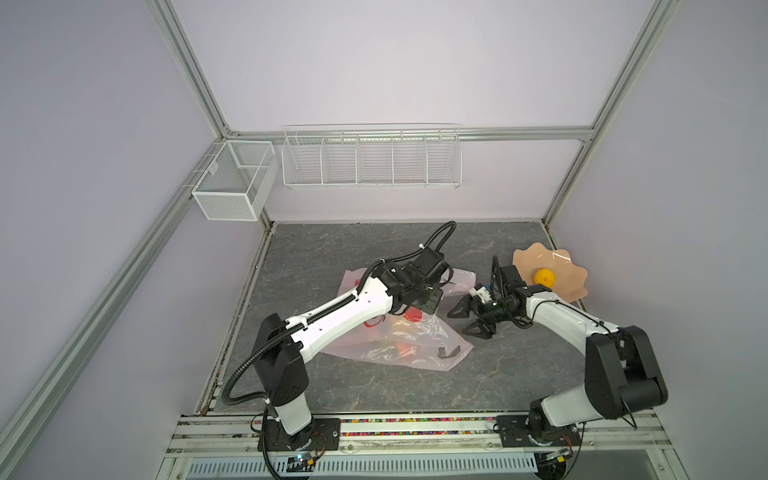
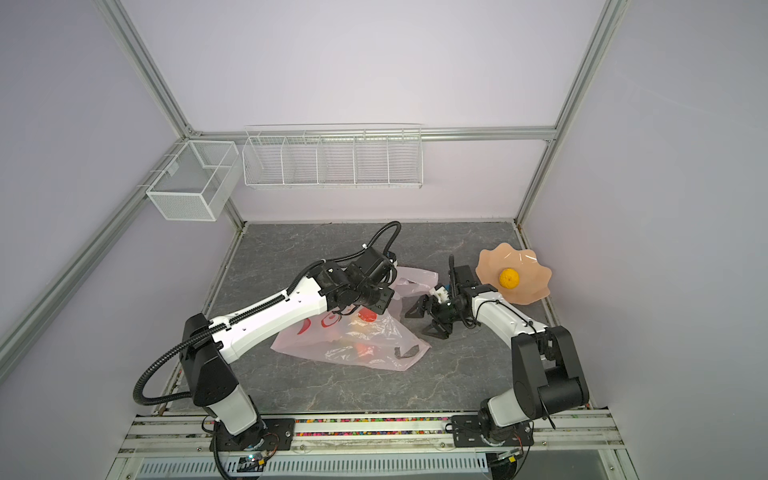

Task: Place the fruits into the plastic bag
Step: 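Withdraw the right gripper from the bag toward the fruit bowl, then lower the right gripper into the bowl and grasp the yellow pear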

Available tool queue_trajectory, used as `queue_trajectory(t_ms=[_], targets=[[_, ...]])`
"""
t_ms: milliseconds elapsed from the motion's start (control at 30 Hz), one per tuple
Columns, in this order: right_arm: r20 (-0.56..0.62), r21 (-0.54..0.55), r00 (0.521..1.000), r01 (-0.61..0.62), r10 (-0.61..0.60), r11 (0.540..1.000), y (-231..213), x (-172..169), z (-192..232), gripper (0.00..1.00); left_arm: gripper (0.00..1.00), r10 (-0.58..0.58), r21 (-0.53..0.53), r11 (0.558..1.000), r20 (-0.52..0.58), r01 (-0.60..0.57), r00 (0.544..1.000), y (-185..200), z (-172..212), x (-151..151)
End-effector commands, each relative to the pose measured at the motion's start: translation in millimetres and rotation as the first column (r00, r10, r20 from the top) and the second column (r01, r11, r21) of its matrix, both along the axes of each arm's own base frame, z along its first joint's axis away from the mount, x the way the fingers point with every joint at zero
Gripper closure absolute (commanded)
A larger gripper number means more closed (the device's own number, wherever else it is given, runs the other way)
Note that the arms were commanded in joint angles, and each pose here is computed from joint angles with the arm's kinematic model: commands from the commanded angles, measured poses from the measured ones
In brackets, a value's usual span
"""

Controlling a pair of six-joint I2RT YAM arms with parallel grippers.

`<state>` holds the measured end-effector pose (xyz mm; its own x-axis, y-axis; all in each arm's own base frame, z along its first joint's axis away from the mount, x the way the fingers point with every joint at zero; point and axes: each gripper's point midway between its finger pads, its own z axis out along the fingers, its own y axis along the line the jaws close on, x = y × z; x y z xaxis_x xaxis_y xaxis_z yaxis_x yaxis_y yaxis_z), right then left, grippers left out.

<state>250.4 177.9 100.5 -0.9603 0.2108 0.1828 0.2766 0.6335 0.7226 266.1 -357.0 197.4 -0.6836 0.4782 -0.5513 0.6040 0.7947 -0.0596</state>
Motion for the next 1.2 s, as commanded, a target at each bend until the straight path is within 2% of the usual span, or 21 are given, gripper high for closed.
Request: queue_trajectory(t_ms=[0,133,267,400,567,667,867,900,1000,1167], targets=[[-0.019,-0.088,1.000,-0.008,0.006,0.996,-29.5,-14.9,1.0,0.18,1.00,0.012,-0.006,1.000,0.004,-0.012,1.000,2.6,1.6,1.6],[0.005,-0.251,1.000,0.004,-0.003,0.968,-67.4,-8.5,14.9,0.19,1.00,0.013,-0.009,1.000,0.007,-0.013,1.000,2.2,2.8,2.0],[0.032,-0.414,0.999,0.047,-0.037,0.909,-112.6,2.4,30.7,0.19,1.00,0.014,-0.009,1.000,0.003,-0.014,1.000,2.0,1.5,1.7],[0.065,-0.524,0.994,0.105,-0.083,0.845,-152.7,14.8,44.9,0.19,1.00,0.013,-0.006,1.000,0.001,-0.013,1.000,2.0,-0.1,1.7],[0.099,-0.680,0.989,0.146,-0.107,0.718,-203.8,27.8,62.0,0.19,1.00,0.011,-0.001,1.000,0.004,-0.011,1.000,2.8,0.1,1.8],[0.131,-0.735,0.982,0.187,-0.134,0.652,-228.8,35.5,68.9,0.17,1.00,0.008,0.002,1.000,0.004,-0.008,1.000,2.3,0.2,2.1],[0.194,-0.804,0.972,0.237,-0.136,0.546,-259.8,57.2,82.2,0.02,1.00,-0.003,0.014,1.000,0.009,0.003,1.000,0.7,1.7,3.5],[0.200,-0.811,0.970,0.242,-0.137,0.533,-263.7,60.5,83.3,0.00,1.00,-0.003,0.013,1.000,0.011,0.003,1.000,0.2,2.5,4.2],[0.213,-0.816,0.967,0.254,-0.139,0.520,-272.0,73.2,83.5,0.04,1.00,-0.006,0.015,1.000,0.011,0.006,1.000,-0.4,3.1,4.5],[0.211,-0.804,0.964,0.265,-0.161,0.533,-283.6,94.2,73.5,0.07,1.00,-0.005,0.016,1.000,0.006,0.005,1.000,-0.6,4.0,4.2]])
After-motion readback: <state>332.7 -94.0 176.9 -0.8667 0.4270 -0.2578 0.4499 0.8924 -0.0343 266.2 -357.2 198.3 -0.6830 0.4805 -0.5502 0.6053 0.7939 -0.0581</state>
